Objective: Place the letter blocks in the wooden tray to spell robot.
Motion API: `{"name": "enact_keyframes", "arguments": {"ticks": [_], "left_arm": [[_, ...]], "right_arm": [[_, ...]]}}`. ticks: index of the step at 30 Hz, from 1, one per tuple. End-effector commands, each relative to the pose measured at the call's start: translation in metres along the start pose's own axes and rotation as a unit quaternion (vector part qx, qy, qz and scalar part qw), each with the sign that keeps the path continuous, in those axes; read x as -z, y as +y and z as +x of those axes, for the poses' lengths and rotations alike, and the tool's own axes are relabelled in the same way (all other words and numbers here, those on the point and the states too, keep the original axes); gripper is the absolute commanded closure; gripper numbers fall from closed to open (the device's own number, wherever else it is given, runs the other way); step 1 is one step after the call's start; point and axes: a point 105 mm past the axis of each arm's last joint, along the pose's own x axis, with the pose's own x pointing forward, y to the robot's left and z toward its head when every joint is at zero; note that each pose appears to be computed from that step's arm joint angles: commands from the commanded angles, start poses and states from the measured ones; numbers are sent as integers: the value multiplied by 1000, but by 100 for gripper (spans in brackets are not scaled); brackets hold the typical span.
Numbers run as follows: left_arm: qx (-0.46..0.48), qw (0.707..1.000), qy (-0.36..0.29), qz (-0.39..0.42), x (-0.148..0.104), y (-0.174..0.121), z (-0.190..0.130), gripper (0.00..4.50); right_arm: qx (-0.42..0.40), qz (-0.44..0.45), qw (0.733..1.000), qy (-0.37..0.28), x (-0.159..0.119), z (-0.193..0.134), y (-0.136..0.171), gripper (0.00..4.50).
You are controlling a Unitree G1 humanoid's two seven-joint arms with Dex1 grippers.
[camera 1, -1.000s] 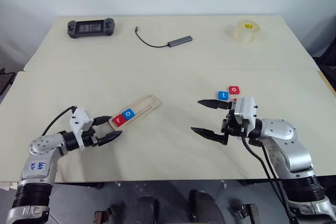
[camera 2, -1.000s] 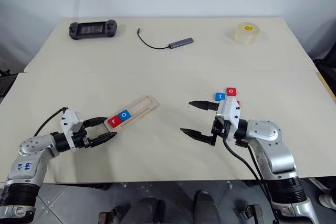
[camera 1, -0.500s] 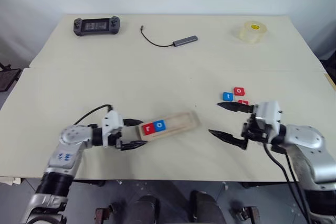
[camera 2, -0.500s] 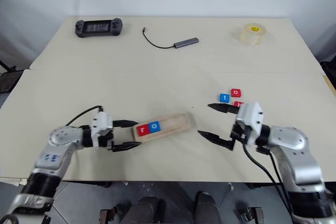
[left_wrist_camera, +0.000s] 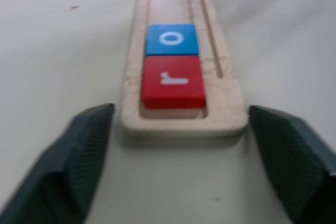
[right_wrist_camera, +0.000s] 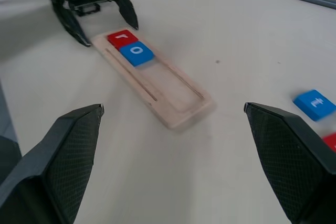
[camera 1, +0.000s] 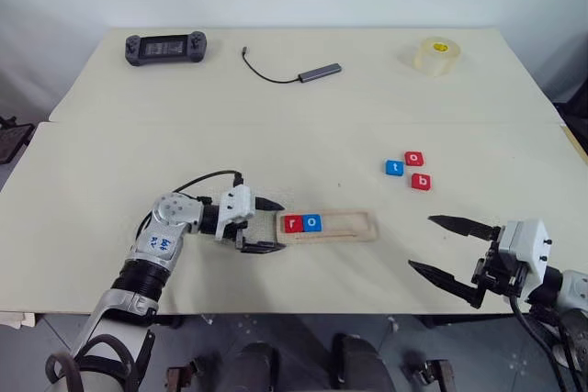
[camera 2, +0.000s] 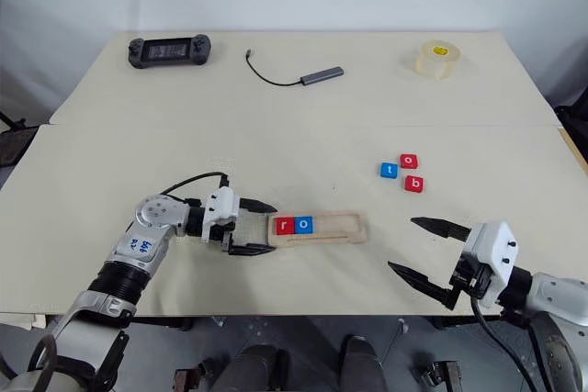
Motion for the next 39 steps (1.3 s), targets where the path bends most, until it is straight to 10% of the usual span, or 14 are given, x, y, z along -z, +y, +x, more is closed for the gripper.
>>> {"name": "enact_keyframes", "arguments": {"ticks": [1,14,21,30,39], "left_arm": [[-30,999,-23,-11,-1,1,-24,4],[-166,980,-81,-70,1,-40,-104,4],[-183,976,-96,-76,-10,-46,-103,4],[-186,975,-100,-63,-17,-52,-90,4],[-191,974,-96,-74,-18,-59,-90,4]], "right_arm": [[52,8,999,-15,-7,-13,-7,0],[199,7,980,3,21,-61,-20,0],[173,58,983,-10,3,-19,-53,0],[165,62,968,177,-8,49,-117,0],[186,57,958,212,-8,75,-142,0]]}}
